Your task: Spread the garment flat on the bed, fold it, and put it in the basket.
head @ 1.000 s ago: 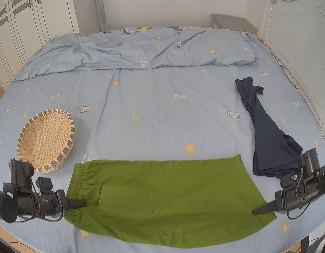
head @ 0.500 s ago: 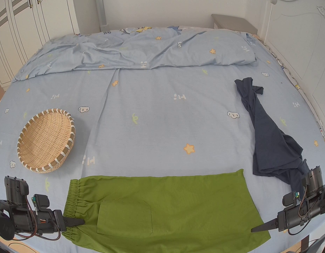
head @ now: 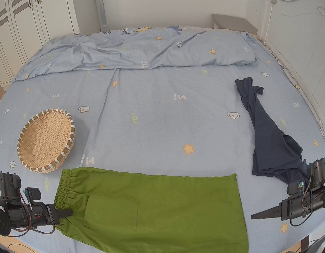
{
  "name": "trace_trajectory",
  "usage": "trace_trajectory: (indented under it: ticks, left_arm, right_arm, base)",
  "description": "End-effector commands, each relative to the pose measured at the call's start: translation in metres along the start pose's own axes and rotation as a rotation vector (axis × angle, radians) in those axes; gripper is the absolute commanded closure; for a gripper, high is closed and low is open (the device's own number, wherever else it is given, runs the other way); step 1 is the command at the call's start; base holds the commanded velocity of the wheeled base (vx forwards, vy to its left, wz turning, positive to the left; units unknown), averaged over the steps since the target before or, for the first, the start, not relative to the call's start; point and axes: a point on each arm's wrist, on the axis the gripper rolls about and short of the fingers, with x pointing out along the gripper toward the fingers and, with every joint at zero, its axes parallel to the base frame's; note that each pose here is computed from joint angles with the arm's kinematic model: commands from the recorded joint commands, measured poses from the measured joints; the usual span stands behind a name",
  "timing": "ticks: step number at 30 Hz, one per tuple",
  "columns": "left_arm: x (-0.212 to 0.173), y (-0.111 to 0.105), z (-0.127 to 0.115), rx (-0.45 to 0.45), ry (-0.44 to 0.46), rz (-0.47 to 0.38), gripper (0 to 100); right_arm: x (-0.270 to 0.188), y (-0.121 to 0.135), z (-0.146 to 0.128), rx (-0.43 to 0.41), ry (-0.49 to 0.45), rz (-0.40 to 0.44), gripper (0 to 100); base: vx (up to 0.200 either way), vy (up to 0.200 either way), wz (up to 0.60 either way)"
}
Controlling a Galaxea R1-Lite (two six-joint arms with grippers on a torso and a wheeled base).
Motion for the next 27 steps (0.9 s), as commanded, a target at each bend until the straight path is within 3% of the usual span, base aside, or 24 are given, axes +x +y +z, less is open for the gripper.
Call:
trace_trajectory:
  ticks: [1,7,11,17,27]
  left_arm:
    - [-0.013,0.003,0.017,0.068,-0.102,0.083,100]
    - [-0.026,-0.010,0.033,0.113,-0.122,0.101,100]
    - [-0.051,-0.035,0.058,0.144,-0.128,0.083,100]
    - [-0.073,-0.070,0.077,0.206,-0.072,0.065,100]
    - [-0.064,-0.112,0.070,0.373,-0.025,0.046,100]
  right_arm:
    - [-0.017,0.020,0.023,-0.095,-0.139,0.021,0]
    - [-0.023,0.038,0.046,-0.139,-0.212,0.017,0]
    - [-0.028,0.051,0.065,-0.189,-0.271,-0.001,0]
    - [-0.037,0.064,0.083,-0.214,-0.299,0.007,0]
    - [-0.037,0.063,0.080,-0.200,-0.288,0.001,0]
  base:
    - [0.000,0.000,0.00]
    - [0.000,0.000,0.00]
    - [0.000,0.000,0.00]
    - [0.000,0.000,0.00]
    - [0.000,0.000,0.00]
